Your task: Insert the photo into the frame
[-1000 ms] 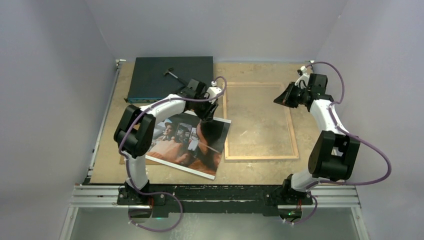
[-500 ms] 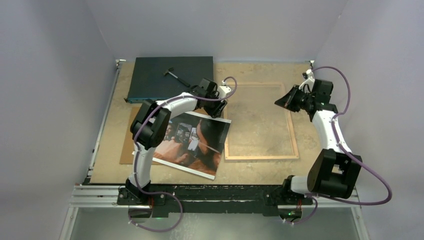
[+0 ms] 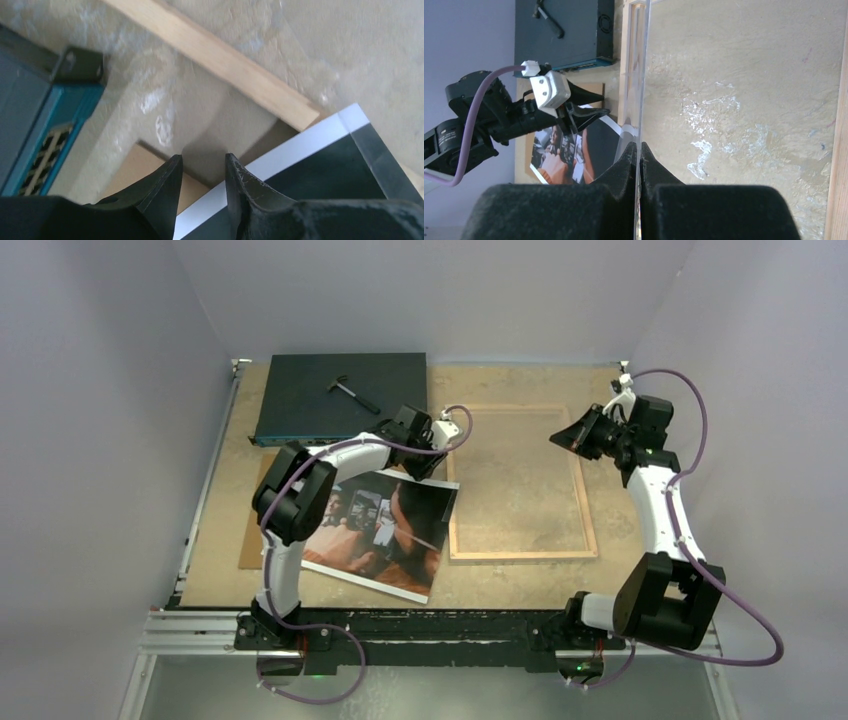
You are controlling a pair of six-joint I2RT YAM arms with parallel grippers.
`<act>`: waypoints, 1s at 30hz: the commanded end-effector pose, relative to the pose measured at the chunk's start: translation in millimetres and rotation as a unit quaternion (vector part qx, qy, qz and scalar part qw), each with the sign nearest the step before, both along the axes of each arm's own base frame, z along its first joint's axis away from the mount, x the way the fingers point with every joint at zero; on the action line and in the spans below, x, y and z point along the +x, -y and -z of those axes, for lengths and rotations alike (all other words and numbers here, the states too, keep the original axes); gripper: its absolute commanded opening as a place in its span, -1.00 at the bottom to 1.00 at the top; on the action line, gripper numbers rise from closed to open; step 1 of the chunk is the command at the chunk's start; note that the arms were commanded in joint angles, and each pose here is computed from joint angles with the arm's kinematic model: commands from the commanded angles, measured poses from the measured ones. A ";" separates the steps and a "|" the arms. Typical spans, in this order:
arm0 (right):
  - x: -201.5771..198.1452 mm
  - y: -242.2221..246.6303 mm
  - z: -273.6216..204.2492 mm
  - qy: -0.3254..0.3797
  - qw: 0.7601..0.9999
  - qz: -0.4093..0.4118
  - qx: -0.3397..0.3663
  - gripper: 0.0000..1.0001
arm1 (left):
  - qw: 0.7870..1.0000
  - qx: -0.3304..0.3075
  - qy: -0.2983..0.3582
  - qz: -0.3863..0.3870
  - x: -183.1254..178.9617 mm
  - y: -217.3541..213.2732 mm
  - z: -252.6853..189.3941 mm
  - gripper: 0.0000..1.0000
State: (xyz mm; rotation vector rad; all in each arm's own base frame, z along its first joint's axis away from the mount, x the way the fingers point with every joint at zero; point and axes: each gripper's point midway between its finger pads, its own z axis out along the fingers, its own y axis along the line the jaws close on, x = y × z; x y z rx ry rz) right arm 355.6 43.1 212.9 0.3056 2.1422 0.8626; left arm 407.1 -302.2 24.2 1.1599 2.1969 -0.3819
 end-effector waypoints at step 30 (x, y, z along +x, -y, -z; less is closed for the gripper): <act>39.1 38.5 -97.9 0.114 0.987 0.117 -0.005 -1.00 | 0.986 -0.044 -0.014 0.160 -126.4 13.0 -61.0 -0.22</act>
